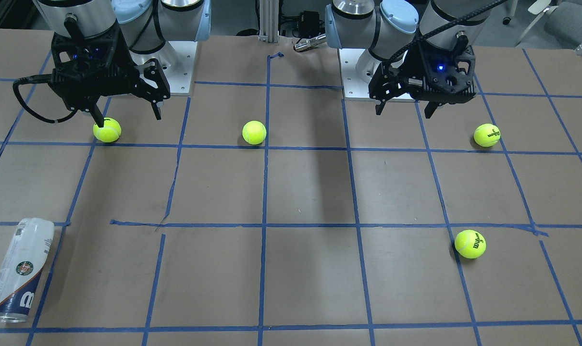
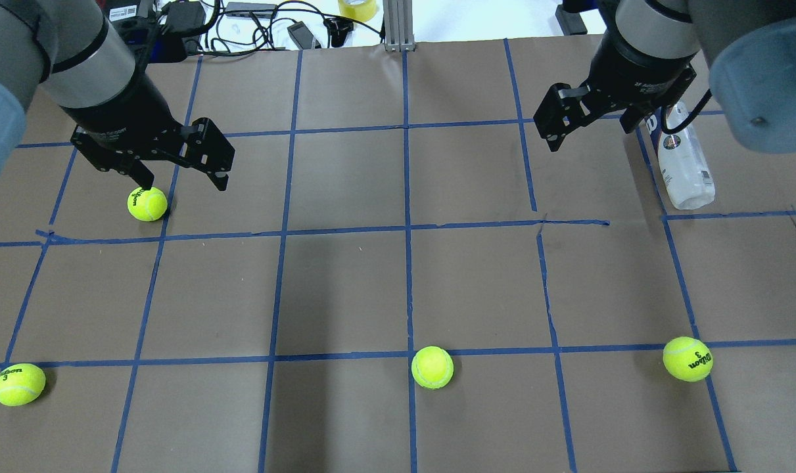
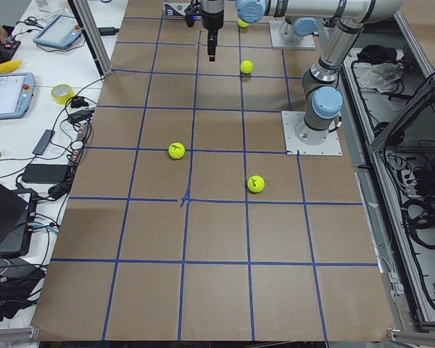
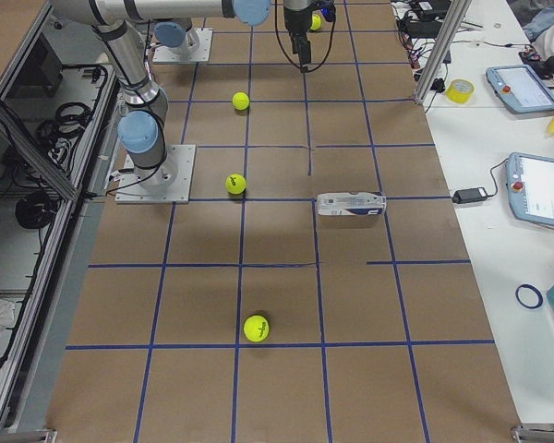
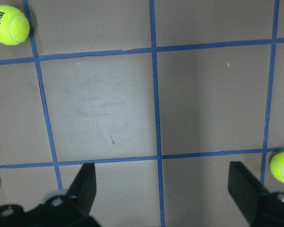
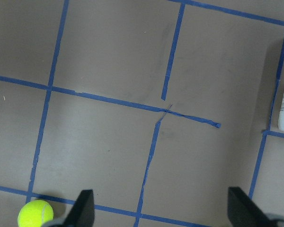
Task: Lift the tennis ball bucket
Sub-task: 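Move the right gripper above the upright clear tennis ball can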
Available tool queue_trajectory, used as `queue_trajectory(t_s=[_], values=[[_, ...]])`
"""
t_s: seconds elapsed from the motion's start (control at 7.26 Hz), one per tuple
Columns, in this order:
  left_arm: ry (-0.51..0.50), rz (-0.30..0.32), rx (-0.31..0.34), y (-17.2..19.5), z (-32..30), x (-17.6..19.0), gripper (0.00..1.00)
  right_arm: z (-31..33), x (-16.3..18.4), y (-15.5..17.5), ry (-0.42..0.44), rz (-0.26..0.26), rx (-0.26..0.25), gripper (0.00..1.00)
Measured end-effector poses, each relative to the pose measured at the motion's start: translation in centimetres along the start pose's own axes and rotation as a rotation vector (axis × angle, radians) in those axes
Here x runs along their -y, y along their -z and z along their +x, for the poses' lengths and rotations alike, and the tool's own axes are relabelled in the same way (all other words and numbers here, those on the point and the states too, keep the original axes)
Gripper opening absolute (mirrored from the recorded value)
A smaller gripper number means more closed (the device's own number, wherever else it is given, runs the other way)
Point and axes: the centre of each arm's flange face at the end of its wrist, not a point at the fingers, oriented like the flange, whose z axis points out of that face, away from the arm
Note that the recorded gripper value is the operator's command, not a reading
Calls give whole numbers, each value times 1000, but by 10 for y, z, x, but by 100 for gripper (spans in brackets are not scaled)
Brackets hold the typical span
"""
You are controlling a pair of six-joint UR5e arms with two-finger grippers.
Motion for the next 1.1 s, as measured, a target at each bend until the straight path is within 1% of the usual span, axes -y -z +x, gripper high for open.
queue_trajectory(t_s=[0.69, 1.1], values=[[1, -1, 1, -1, -1, 0, 100, 1, 0, -4, -12, -6, 4, 100], [1, -2, 0, -2, -1, 0, 100, 24, 1, -5, -112, -12, 9, 100]])
